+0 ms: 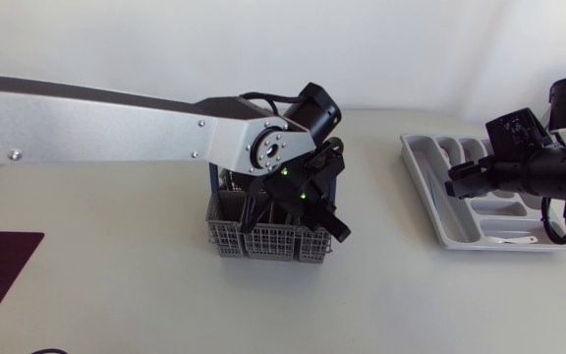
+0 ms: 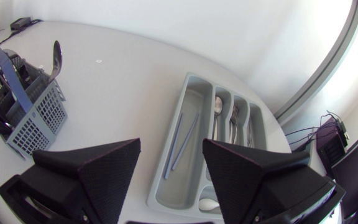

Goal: Sort the cutlery from the basket into the organizer compartments.

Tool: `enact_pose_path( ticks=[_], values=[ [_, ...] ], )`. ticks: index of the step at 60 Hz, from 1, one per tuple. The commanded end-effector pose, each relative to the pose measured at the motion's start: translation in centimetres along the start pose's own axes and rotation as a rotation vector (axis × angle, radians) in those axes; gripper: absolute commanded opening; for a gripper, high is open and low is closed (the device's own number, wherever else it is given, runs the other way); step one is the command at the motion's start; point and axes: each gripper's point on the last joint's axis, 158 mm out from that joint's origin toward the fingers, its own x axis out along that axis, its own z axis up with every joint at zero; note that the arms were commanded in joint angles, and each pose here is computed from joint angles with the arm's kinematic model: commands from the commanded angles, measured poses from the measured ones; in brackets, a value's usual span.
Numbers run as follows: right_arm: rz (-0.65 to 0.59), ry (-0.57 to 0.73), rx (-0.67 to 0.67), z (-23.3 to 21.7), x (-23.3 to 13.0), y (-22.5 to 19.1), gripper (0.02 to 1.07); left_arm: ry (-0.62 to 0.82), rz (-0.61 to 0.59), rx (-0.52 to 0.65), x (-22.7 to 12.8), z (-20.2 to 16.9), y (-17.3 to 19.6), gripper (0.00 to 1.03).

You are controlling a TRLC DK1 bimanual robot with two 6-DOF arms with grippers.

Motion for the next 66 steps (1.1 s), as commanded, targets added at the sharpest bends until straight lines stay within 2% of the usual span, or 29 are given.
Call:
enact_pose_path(
  ticks=[1, 20, 34, 50, 57, 66],
  values=[
    [0.004, 0.011, 0.011, -0.8, 0.0, 0.5, 0.75, 0.020, -0.034, -0.053, 0.1, 0.0, 0.3, 0.04],
    [0.018, 0.001, -0.003, -0.7, -0.3, 1.4, 0.75, -0.031, -0.150, -0.136, -3.4, 2.1, 0.5, 0.04],
    [0.081, -0.054, -0.049, 0.6, -1.7, 4.0, 0.80, -0.134, -0.188, -0.147, -8.9, 4.2, -0.2, 0.04],
    [0.281, -0.182, -0.149, 2.8, -5.4, 10.7, 0.80, -0.281, -0.216, -0.152, -16.5, 6.0, -1.0, 0.04],
    [0.376, -0.245, -0.211, 3.7, -7.5, 13.7, 0.80, -0.287, -0.280, -0.159, -18.1, 5.7, -2.0, 0.04],
    [0.533, -0.315, -0.313, 3.9, -10.6, 17.9, 0.80, -0.222, -0.389, -0.181, -18.4, 4.2, -3.9, 0.04]
  ],
)
